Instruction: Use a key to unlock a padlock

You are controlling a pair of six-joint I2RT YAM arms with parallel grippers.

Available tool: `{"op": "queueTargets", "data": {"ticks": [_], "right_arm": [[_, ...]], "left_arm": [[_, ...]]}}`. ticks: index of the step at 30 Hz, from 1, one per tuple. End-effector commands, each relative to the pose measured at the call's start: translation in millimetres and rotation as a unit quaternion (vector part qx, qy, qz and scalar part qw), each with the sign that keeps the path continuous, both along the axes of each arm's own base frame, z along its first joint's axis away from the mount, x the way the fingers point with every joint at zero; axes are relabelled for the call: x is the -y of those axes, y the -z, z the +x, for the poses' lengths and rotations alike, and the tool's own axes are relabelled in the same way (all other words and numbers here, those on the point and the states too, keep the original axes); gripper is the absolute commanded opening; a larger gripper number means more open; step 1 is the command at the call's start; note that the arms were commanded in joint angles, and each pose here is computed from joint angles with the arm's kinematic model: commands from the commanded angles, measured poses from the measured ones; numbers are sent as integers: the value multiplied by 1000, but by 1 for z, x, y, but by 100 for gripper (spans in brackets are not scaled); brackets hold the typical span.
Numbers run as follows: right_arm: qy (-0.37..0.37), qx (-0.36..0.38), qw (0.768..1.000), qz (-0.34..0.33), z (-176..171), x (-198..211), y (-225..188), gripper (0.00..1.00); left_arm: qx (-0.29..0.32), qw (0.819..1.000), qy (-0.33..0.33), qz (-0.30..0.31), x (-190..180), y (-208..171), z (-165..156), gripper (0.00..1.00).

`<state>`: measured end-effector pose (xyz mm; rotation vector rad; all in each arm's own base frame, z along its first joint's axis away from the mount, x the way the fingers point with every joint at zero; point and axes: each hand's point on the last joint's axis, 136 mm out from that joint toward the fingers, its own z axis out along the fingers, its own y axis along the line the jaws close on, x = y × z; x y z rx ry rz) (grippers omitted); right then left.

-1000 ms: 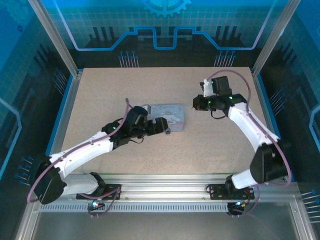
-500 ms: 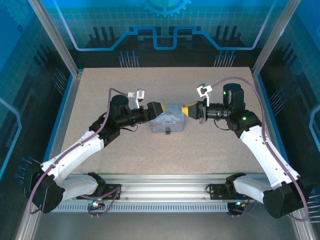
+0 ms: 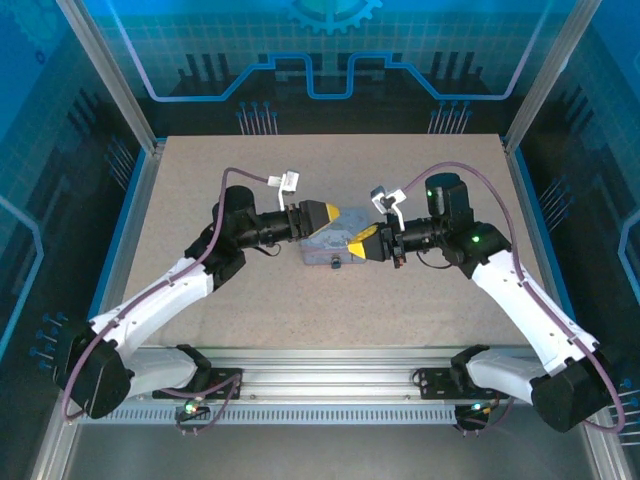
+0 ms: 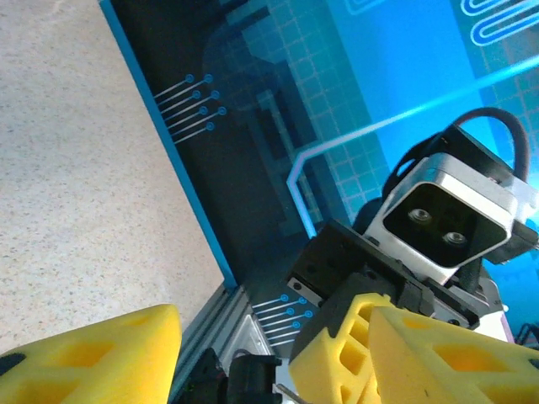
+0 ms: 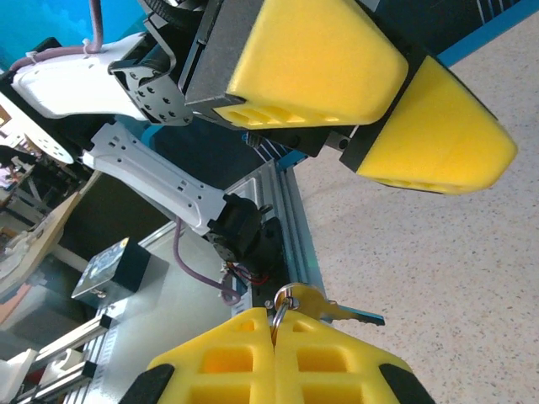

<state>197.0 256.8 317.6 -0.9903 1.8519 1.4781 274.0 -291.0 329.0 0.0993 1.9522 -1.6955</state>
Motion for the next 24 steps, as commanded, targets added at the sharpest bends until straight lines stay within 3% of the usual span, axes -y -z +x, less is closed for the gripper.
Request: {"op": "queueTargets", "data": {"ticks": [1, 9, 20, 24], "right_arm": [[-30, 16, 999, 17, -8, -5, -13, 0], [-23, 44, 999, -12, -6, -10, -9, 1], [12, 59, 997, -41, 4, -6, 2, 3], [19, 58, 997, -44, 7, -5, 5, 3]], "left_arm": [[5, 999, 39, -17, 11, -7, -11, 62], [2, 995, 94, -10, 40, -7, -28, 59], [19, 994, 100, -30, 39, -22, -34, 18], [22, 995, 95, -29, 36, -25, -33, 8]]}}
